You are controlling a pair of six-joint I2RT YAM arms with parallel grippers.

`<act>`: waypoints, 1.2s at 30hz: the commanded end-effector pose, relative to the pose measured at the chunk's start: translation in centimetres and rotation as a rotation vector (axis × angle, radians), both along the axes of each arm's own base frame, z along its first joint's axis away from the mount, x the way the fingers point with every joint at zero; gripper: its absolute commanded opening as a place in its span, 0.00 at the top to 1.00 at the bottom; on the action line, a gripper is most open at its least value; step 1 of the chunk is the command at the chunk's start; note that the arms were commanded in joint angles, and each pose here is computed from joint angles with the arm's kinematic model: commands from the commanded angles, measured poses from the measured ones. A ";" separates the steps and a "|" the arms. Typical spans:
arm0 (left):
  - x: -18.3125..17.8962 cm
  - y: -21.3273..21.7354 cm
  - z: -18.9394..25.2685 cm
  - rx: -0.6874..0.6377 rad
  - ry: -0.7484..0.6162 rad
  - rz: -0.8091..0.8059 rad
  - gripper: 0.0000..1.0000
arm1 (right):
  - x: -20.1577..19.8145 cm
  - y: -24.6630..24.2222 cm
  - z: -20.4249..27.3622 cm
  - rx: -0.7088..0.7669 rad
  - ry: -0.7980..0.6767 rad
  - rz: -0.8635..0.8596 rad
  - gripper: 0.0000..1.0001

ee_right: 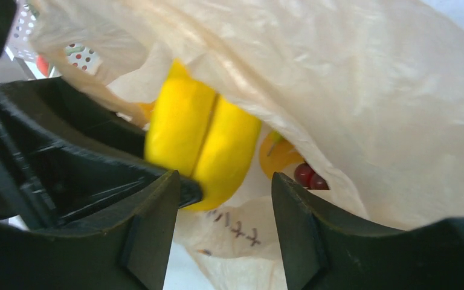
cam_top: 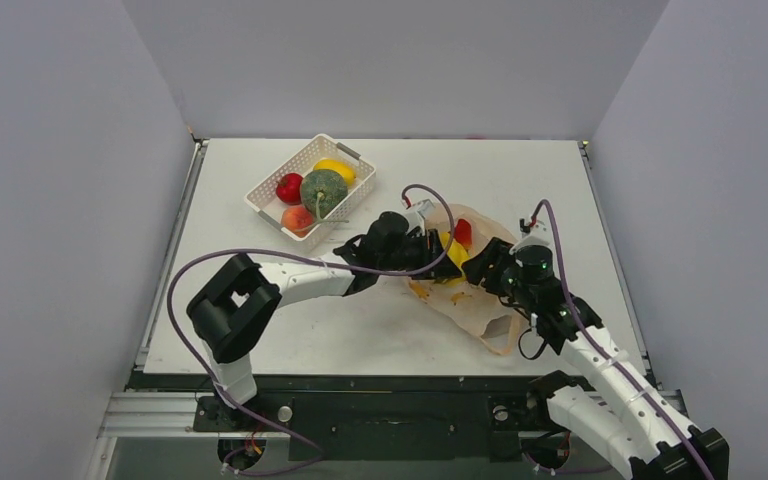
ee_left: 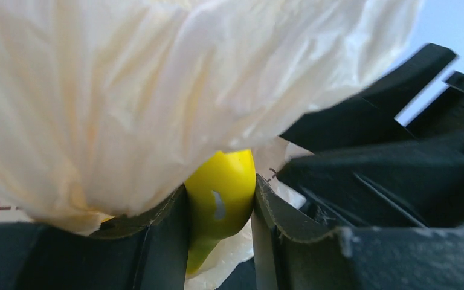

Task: Take the fake fruits out of the plastic bag
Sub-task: Take out the fake fruit from the plastic bag.

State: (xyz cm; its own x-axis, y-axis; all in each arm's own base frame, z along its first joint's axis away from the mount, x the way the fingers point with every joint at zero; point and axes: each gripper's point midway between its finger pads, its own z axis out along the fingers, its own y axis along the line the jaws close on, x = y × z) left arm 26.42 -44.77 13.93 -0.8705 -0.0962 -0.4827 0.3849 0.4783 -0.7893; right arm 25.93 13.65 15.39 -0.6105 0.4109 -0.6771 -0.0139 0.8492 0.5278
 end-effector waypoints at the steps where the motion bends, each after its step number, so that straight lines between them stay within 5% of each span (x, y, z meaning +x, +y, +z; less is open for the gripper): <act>1: -1.9 0.5 6.0 -0.160 -0.020 -0.074 1.00 | -0.4 -1.3 -0.7 -0.042 -0.041 -0.036 0.51; 7: -3.0 1.9 8.9 -0.258 0.007 -0.110 1.00 | -0.8 -2.3 -2.6 -0.032 -0.024 -0.102 0.63; 10: -3.6 2.7 10.7 -0.300 -0.009 -0.103 1.00 | -0.4 -1.9 -3.1 -0.010 -0.023 -0.102 0.85; 12: -3.9 3.0 12.0 -0.323 -0.018 -0.109 1.00 | -0.2 -1.7 -3.5 -0.002 -0.020 -0.104 0.87; 20: -4.1 3.1 15.0 -0.418 -0.041 -0.112 1.00 | -0.3 1.7 -3.9 0.025 -0.020 0.026 0.88; 28: -5.8 2.8 15.2 -0.524 0.070 -0.191 1.00 | 0.9 -0.9 -4.9 -0.040 0.013 -0.119 0.87; 36: -11.3 6.0 9.1 -0.278 0.141 -0.319 1.00 | 4.2 -4.4 -4.6 -0.084 0.061 -0.263 0.88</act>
State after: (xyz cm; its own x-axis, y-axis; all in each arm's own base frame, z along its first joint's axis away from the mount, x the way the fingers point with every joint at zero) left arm 18.72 -40.80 22.80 -0.9587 -0.0497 -0.2801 0.2743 0.0998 -0.9564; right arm 27.27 10.53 8.00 -0.6158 0.4680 -0.6339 0.1992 0.8708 0.4495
